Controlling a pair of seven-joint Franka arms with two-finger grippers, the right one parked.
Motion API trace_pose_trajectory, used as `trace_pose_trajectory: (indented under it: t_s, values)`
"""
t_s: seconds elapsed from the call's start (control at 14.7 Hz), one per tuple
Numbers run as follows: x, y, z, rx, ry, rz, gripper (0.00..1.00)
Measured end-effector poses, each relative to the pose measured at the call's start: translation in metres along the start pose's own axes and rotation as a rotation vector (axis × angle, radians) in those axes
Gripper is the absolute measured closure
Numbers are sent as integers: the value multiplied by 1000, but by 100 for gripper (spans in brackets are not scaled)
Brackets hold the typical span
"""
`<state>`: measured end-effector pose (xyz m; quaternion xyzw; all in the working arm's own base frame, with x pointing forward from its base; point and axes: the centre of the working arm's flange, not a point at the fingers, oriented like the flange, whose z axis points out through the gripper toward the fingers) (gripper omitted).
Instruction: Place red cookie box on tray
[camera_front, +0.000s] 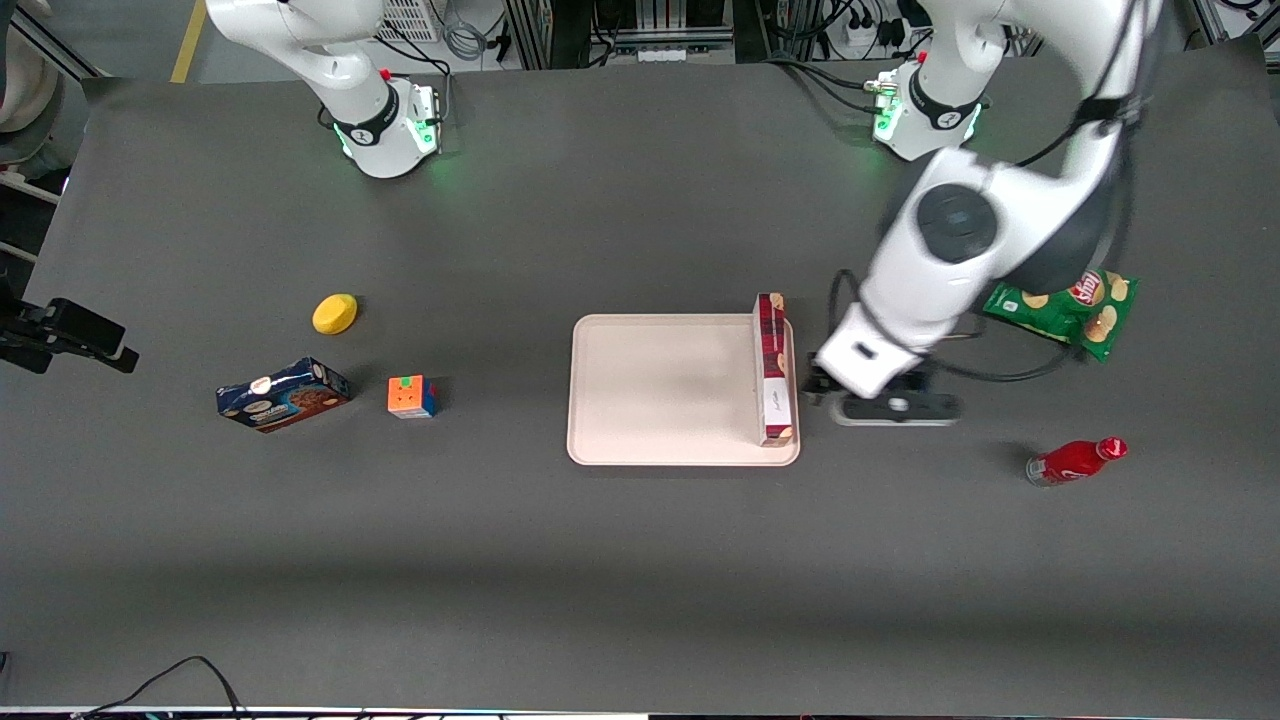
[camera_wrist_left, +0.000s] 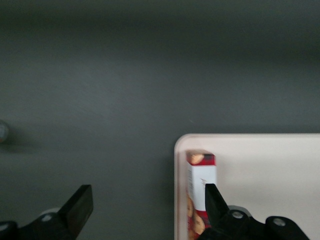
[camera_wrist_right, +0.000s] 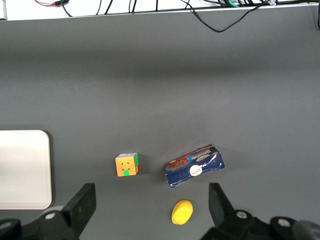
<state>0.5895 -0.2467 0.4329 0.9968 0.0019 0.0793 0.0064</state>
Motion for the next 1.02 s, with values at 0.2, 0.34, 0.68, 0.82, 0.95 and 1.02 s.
trace_pose_trajectory:
  t_s: [0.2, 0.34, 0.68, 0.82, 0.95, 1.02]
  values:
    - [20, -56, -45, 3, 16, -10, 0]
    - [26, -88, -77, 1, -24, -10, 0]
    - [23, -155, -162, 1, -61, -19, 0]
    - [15, -169, -184, -12, -60, -41, 0]
    - [11, -179, -195, -12, -54, -44, 0]
    - [10, -183, -196, -11, -53, -34, 0]
